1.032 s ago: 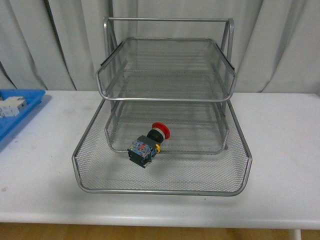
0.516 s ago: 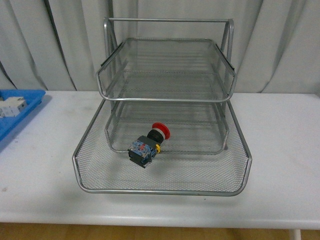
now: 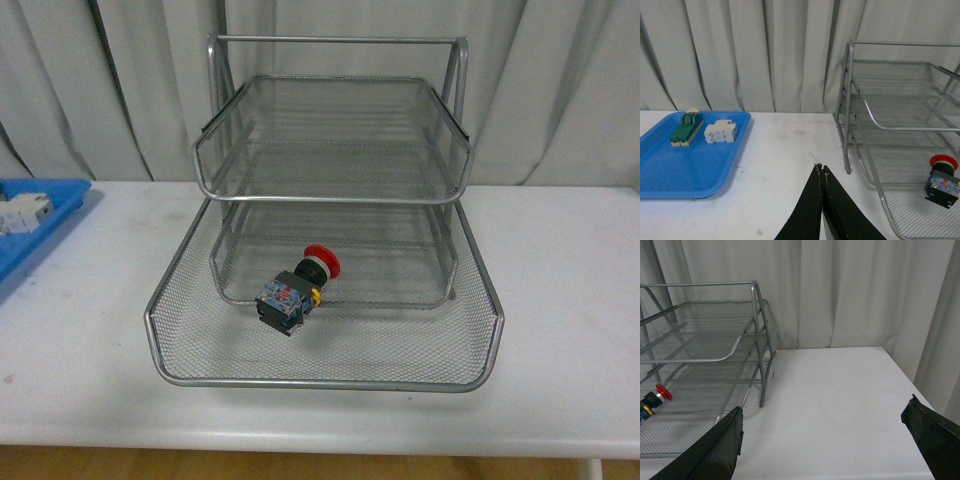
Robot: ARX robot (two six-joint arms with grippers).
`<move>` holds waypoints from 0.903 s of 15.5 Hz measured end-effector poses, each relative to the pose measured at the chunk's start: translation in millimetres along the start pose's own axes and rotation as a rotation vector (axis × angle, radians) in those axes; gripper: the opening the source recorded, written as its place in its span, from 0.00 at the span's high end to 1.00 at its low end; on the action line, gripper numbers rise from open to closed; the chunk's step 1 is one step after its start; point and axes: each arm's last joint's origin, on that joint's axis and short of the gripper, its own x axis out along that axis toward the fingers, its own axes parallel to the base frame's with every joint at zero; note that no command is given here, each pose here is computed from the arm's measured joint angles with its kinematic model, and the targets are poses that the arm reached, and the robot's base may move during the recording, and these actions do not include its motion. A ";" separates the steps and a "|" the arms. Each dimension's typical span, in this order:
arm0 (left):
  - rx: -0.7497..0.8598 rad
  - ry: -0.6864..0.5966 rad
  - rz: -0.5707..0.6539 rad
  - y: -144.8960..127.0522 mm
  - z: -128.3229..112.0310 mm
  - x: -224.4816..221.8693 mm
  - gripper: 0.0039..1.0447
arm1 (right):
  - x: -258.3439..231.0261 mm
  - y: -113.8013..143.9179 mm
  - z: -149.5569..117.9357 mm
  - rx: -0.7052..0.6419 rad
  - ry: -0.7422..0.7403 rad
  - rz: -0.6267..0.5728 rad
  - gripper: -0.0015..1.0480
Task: Place button on rack with both arms
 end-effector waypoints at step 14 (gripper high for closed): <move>0.000 0.042 0.000 0.0 -5.3 -28.3 0.99 | 0.0 0.0 0.0 0.000 0.000 0.000 0.06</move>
